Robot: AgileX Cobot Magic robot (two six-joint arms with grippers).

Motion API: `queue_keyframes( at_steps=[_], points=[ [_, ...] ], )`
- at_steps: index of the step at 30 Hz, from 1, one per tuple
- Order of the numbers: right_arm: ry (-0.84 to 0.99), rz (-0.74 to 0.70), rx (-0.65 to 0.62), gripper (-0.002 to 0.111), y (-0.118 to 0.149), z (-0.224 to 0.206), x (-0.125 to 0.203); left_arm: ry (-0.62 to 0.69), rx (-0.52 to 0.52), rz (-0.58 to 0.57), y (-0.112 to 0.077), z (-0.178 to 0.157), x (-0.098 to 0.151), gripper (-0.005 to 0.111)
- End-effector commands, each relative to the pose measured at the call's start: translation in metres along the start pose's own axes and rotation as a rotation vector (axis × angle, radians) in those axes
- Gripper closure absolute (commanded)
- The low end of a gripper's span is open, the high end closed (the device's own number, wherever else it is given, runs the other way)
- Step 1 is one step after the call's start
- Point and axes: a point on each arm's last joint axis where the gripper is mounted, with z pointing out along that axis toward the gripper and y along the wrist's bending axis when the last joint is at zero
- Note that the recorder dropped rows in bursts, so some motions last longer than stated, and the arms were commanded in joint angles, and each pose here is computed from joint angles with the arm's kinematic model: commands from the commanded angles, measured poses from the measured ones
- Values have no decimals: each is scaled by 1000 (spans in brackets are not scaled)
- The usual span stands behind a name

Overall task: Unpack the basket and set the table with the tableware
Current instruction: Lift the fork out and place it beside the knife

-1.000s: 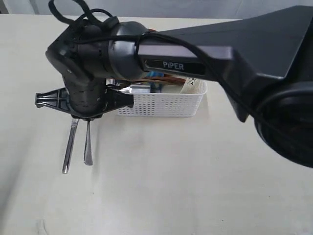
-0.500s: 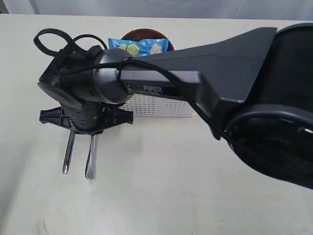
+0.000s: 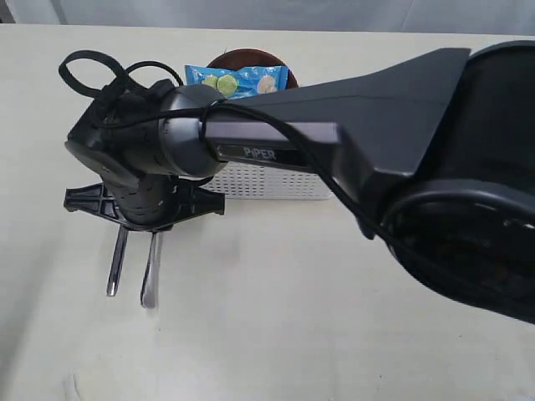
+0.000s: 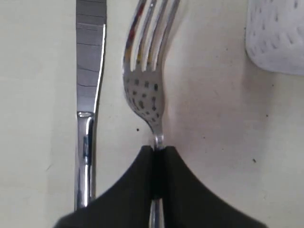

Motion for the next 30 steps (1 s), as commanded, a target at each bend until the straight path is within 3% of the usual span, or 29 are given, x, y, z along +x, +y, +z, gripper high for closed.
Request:
queue_keyframes(
  at_steps=[1,26,29,30],
  points=[
    [7,-4,17,108,-2,7,1,-2,4,5,0,0,1,107],
    [-1,-22,0,108,0,8,1,-2,4,5,0,0,1,107],
    [-1,-28,0,100,0,8,1,-2,4,5,0,0,1,107],
    [-1,-30,0,87,0,8,1,-2,4,5,0,0,1,107]
  ],
)
